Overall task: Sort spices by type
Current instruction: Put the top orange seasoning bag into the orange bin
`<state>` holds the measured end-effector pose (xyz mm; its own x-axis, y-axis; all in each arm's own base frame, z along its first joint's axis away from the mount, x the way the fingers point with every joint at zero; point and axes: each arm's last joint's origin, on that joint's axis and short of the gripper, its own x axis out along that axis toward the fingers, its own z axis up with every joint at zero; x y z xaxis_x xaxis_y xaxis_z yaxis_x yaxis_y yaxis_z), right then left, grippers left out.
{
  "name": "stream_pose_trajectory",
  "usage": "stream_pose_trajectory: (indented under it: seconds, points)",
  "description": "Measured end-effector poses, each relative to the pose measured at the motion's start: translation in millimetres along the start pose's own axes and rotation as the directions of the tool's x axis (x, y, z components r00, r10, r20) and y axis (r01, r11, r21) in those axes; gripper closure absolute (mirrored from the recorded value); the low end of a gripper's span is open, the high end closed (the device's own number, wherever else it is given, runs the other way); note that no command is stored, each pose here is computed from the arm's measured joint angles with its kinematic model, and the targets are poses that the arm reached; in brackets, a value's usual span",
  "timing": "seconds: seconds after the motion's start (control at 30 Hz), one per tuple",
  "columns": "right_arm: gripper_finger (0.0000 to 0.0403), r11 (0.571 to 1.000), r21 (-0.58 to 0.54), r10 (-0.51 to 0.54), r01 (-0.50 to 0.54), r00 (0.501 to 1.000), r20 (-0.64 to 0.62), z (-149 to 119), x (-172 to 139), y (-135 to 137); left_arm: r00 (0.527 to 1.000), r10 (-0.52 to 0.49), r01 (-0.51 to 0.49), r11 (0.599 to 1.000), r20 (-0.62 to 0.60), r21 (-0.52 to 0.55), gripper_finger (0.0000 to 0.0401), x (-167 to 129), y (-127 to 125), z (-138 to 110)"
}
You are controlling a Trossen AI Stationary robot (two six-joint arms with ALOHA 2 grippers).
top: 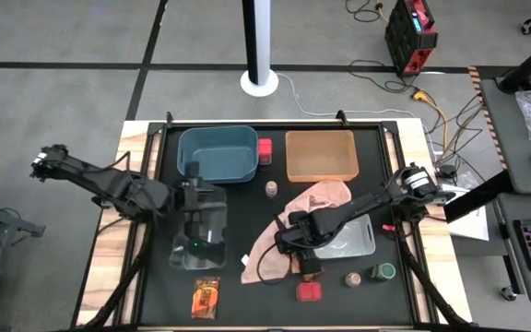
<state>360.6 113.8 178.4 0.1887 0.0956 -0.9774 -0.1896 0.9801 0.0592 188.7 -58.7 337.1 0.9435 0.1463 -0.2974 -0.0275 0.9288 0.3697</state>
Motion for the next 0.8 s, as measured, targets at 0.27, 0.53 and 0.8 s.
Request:
stream_pose_trajectory:
  seconds: [0.27,0.53,0.8]
  points:
    - [0.0243,0.999,-0.025,0.019,-0.019,1.0,-0.011,0.8,5.9,-0.8,1.0,-0.001,0.001,1.0,-0.002,0.001,0.021,-1.4,0.7,-0.4]
    - [0.0282,0.997,-0.053,0.044,-0.048,0.997,-0.057,1.2,24.8,-1.1,1.0,-0.007,0.007,1.0,-0.03,0.017,0.021,2.9,-2.2,-2.8]
    - [0.0374,0.995,-0.09,0.044,-0.049,0.998,-0.052,1.7,24.7,-2.4,0.999,-0.008,0.009,1.0,-0.038,0.02,0.021,5.2,-3.6,-3.4]
